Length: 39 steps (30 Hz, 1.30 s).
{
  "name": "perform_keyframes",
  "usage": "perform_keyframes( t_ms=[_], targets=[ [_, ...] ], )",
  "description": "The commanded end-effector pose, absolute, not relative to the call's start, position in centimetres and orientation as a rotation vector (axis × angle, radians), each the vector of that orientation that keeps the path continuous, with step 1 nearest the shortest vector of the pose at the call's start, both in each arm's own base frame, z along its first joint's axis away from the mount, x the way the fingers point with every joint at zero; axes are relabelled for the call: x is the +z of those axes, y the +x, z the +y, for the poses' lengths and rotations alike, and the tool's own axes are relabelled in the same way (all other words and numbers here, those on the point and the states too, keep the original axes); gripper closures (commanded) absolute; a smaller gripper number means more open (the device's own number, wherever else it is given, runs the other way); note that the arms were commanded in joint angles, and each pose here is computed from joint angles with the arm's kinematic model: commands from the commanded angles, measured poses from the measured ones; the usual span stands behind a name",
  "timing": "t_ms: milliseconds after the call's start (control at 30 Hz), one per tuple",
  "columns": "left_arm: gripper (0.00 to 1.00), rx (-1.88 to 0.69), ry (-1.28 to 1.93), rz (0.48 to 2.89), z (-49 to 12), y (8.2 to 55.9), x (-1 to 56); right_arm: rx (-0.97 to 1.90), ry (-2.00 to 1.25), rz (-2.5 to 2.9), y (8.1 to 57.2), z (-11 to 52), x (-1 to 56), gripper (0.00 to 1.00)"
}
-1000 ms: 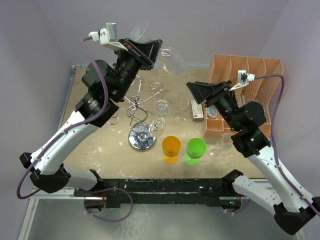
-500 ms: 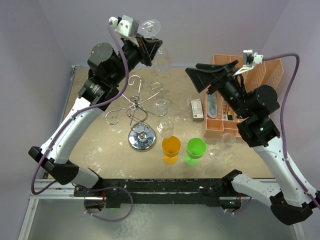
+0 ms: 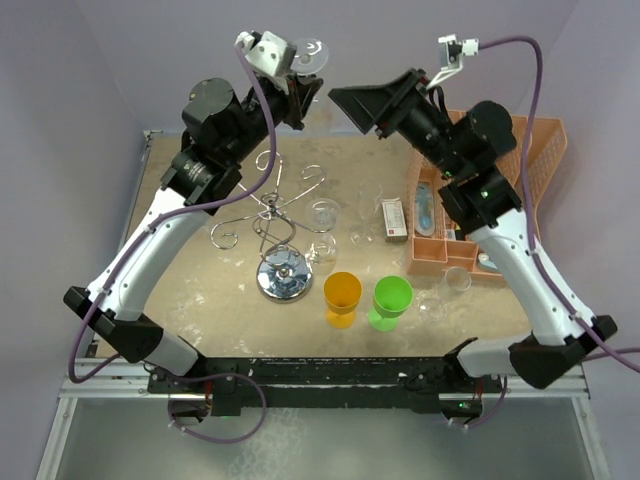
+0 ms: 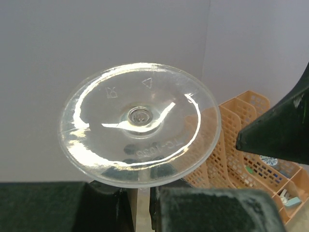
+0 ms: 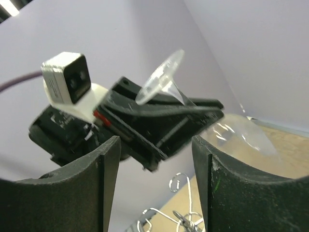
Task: Place the wine glass upside down on the wine glass rack
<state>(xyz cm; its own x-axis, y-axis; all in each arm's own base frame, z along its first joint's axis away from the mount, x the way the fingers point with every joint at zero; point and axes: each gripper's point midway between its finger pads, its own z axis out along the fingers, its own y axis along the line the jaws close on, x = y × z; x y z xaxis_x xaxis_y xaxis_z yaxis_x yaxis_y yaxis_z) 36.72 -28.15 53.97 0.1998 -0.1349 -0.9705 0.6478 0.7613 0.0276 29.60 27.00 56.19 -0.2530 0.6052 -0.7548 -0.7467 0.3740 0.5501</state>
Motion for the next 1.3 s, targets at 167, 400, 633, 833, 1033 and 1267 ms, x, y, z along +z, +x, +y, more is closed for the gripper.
perform_keyframes(
  t_ms=[167,400,633,833,1033,1267],
  targets=[
    [1.00,-0.308,0.418,1.203,-23.3,37.5,55.4,1.490,-0.134,1.261,31.1,30.1,59.8,0.42],
    [1.00,-0.219,0.471,1.177,-22.3,37.0,53.8,1.513,-0.059,1.315,33.6,31.2,59.0,0.50],
    [1.00,-0.196,0.495,1.162,-22.1,36.7,53.3,1.532,-0.037,1.367,34.6,32.0,57.4,0.63],
    [1.00,-0.190,0.511,1.155,-22.1,36.5,52.7,1.559,-0.053,1.386,34.3,32.4,56.5,0.74],
    [1.00,-0.185,0.543,1.146,-22.3,36.2,52.0,1.628,-0.069,1.406,34.0,33.2,56.0,0.84],
    [1.00,-0.154,0.533,1.130,-21.8,36.2,51.8,1.683,-0.089,1.435,33.8,34.0,55.0,0.83]
  ],
)
